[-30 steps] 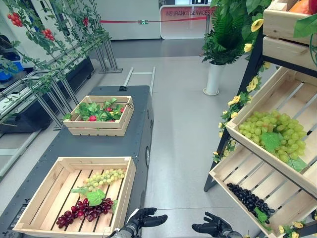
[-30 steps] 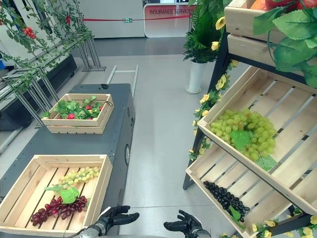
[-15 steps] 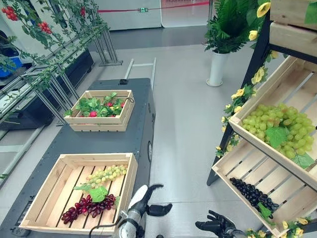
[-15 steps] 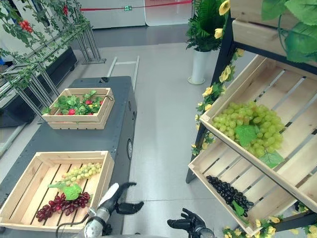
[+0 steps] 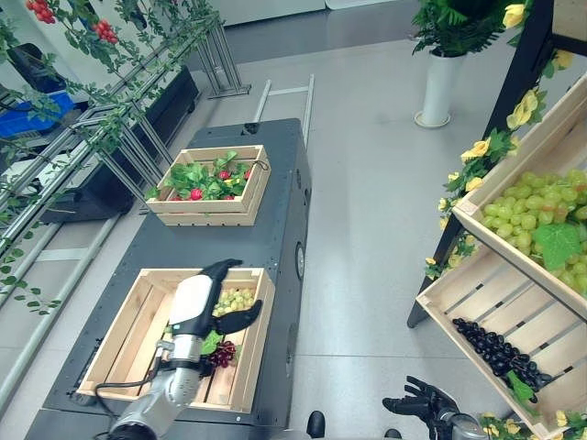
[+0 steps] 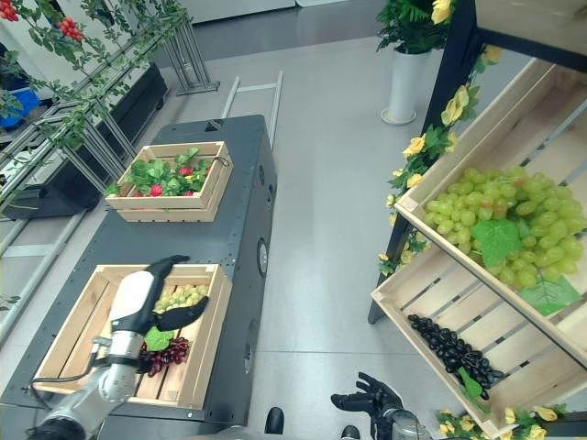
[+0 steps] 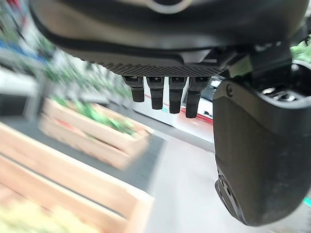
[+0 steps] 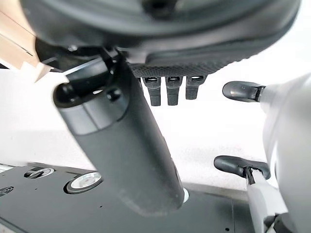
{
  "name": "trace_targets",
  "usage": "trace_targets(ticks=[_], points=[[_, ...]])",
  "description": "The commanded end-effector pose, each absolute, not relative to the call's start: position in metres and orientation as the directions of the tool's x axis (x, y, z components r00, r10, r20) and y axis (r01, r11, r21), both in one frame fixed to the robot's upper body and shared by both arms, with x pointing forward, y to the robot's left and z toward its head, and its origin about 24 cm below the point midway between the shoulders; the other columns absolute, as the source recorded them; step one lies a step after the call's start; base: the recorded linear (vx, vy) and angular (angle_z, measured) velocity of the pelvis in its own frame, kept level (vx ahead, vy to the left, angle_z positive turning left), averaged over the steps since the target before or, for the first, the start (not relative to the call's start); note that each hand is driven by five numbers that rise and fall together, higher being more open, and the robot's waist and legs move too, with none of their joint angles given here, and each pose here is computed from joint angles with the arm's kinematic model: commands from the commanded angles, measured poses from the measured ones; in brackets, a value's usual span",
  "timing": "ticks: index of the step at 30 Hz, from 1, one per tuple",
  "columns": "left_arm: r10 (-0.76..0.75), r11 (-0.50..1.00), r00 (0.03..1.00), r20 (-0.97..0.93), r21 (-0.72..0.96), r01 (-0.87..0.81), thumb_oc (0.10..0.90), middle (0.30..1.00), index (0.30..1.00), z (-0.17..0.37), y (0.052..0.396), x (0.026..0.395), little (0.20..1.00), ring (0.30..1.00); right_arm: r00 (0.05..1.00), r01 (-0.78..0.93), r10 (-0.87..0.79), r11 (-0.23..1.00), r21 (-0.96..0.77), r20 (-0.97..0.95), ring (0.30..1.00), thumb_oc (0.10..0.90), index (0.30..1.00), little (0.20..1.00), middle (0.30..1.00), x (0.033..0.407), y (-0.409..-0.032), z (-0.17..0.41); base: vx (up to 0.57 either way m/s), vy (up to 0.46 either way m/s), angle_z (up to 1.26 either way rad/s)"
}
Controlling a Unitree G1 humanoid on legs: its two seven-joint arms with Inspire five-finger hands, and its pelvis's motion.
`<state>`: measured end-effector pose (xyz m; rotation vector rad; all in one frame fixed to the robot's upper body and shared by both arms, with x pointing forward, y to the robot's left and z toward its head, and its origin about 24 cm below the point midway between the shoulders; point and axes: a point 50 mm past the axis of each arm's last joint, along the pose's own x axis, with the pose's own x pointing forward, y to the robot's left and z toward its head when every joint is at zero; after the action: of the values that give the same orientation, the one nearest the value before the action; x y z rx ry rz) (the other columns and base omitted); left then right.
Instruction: Pick up the fruits from the basket on one side to the basket on the other side
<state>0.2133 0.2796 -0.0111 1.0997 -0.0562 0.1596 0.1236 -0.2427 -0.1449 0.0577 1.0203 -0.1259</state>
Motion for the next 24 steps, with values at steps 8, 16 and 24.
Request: trace_targets(ticks=[8, 16, 24], points=[[0.216, 0.199, 0.92, 0.328, 0.907, -0.37, 0.8, 0.9, 0.9, 0.072, 0.356, 0.237, 0.9, 0.9, 0.626, 0.151, -0.086, 0.988, 0.012, -0.775, 0.9, 0.8, 0.9, 0.9, 0.9, 0.15, -0.244, -0.132, 0.02, 0.097, 0.19], [0.26, 0.12, 0.87, 0.419, 0.88, -0.459, 0.8, 0.9, 0.9, 0.108, 0.375, 0.252, 0.9, 0.9, 0.738, 0.047, -0.009, 0.998, 0.038, -0.674, 0.9, 0.8, 0.9, 0.9, 0.9, 0.195, -0.23, -0.112, -0.15, 0.088, 0.26], [0.269, 0.014, 0.815, 0.514, 0.843, -0.537, 0.8, 0.9, 0.9, 0.145, 0.385, 0.272, 0.9, 0.9, 0.799, 0.003, 0.017, 0.999, 0.032, -0.601, 0.9, 0.8, 0.9, 0.9, 0.9, 0.229, -0.226, -0.09, -0.09, 0.096, 0.11]])
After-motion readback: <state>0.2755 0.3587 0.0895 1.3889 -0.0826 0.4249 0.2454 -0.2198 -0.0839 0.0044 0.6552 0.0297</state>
